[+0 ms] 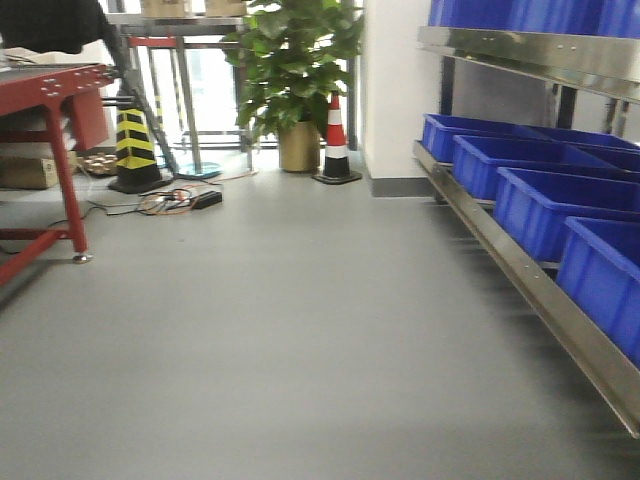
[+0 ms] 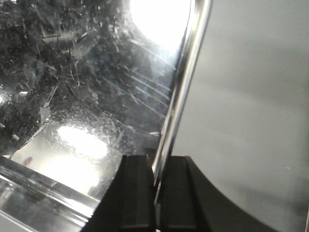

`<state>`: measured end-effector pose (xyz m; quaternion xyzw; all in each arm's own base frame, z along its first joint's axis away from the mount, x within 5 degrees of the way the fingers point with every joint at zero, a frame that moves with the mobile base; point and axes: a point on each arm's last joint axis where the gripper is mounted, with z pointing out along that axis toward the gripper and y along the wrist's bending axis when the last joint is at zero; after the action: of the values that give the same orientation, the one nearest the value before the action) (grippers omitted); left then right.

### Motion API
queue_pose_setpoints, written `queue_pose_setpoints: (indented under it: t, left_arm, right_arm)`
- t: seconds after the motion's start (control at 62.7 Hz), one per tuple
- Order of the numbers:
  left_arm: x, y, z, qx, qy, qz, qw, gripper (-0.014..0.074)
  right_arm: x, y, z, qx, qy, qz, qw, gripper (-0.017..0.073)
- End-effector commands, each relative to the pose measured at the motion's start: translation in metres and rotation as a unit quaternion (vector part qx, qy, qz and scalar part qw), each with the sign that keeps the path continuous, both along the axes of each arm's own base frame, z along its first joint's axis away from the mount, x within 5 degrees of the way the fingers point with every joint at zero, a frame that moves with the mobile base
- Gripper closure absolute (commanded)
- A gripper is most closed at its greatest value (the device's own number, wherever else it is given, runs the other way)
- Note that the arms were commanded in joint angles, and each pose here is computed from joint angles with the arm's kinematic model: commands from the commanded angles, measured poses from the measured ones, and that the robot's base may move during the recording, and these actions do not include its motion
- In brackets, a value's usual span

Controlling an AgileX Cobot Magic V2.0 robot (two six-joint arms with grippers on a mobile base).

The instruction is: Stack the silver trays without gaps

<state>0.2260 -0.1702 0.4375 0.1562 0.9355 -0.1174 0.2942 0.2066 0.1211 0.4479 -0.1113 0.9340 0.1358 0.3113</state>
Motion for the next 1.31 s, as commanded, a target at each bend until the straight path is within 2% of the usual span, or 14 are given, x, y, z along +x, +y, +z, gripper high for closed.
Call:
queue_pose_setpoints:
  t: [0.0, 1.291]
  left_arm:
    - [-0.0192, -0.0011, 0.0129, -0.001, -0.005, -0.034, 0.999, 0.0642]
    - [-0.0199, -0.0019, 0.0128, -0.005, -0.002, -0.036, 0.999, 0.0642]
  right_arm:
    - [-0.0123, -0.0036, 0.0119, 0.005, -0.006, 0.017, 1.0, 0.0503]
    - [-0.0123, -0.0036, 0.0119, 0.005, -0.006, 0.017, 1.0, 0.0503]
